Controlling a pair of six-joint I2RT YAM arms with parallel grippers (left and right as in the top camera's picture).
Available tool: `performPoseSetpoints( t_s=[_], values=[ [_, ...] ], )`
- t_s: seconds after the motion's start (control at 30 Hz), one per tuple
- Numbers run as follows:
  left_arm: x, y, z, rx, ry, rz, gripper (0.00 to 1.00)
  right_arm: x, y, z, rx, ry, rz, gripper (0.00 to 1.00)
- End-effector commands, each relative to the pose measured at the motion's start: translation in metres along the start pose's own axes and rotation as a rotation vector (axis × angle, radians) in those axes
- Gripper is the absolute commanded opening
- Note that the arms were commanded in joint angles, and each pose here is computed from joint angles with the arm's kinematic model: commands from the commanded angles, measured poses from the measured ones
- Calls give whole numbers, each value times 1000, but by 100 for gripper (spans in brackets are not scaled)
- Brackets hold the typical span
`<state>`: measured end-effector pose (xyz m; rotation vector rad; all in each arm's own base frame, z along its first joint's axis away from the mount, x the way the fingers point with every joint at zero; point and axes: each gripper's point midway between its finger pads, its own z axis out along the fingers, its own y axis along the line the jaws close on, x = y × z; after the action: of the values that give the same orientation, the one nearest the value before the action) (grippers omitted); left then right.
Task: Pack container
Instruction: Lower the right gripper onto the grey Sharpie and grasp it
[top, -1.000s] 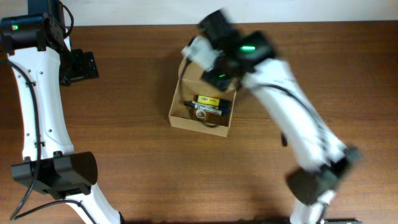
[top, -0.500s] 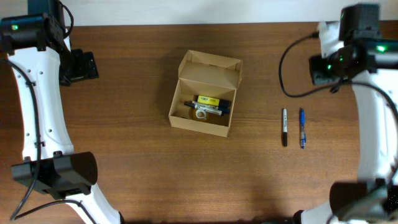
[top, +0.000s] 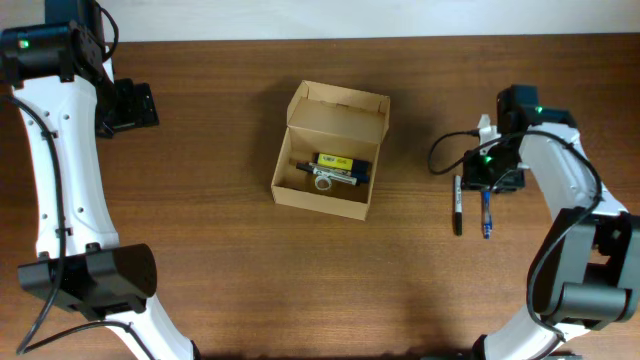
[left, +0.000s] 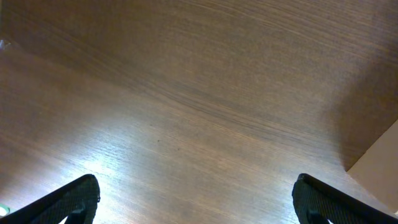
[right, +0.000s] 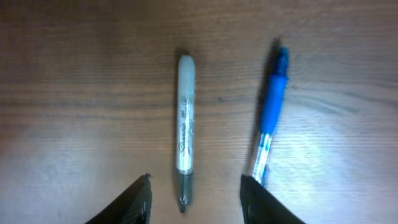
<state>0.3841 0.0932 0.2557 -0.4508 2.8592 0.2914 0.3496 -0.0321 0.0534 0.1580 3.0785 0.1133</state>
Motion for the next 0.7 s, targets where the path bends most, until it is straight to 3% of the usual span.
performPoseSetpoints(
  t_s=[0.0,0.43,0.53,0.67],
  values=[
    [1,3,-2,-8,-2,5,100,7,12,15,-47,11,72,50],
    [1,3,-2,-8,-2,5,100,26,2,61,42,53,57,45],
    [1,3,-2,-8,-2,5,100,26,1,63,46,53,61,33],
    [1,3,-2,-8,-2,5,100,25,-3,63,71,48,75,29]
  ],
)
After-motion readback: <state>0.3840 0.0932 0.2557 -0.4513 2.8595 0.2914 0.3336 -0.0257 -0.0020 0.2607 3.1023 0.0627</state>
